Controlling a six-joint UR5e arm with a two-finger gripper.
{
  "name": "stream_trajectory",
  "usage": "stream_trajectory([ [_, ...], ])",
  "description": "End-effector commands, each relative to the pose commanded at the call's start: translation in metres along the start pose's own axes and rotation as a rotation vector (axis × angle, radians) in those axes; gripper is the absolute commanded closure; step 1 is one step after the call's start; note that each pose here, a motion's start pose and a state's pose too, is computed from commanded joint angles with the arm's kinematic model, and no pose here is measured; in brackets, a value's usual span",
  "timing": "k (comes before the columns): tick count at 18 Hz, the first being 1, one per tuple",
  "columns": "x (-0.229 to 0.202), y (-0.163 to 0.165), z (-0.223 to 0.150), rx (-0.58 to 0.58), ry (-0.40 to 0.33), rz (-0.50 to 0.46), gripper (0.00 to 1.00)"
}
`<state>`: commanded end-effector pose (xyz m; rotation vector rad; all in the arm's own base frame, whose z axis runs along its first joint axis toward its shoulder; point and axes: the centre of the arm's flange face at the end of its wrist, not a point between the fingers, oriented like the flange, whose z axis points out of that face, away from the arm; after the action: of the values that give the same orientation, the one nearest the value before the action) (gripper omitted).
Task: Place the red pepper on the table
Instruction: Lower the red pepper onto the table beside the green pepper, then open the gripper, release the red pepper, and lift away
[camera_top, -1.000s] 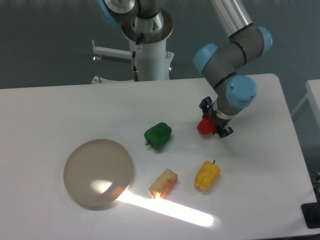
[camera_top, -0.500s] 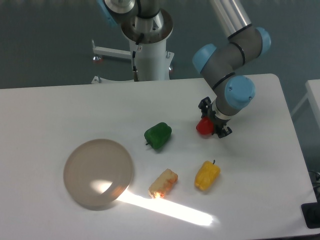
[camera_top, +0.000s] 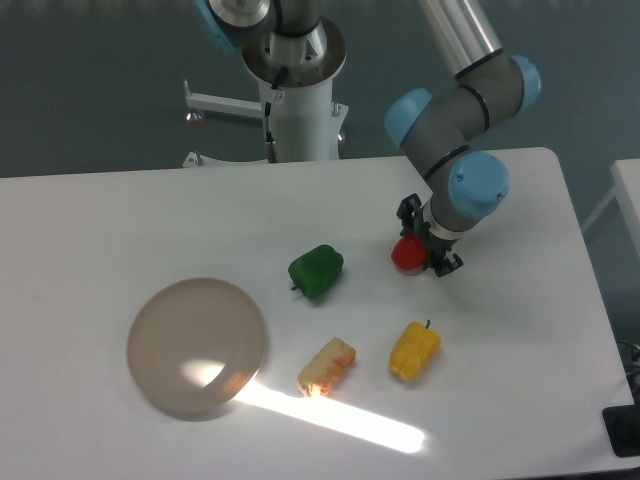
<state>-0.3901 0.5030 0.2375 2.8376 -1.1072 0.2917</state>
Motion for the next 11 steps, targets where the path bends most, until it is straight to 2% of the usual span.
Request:
stream_trajectory([
  [6, -0.003, 0.003, -0.007, 0.0, -0.014, -0.002, 0.01],
  [11, -0.005, 0.006, -0.025, -0.005, -0.041, -0.005, 0.0],
])
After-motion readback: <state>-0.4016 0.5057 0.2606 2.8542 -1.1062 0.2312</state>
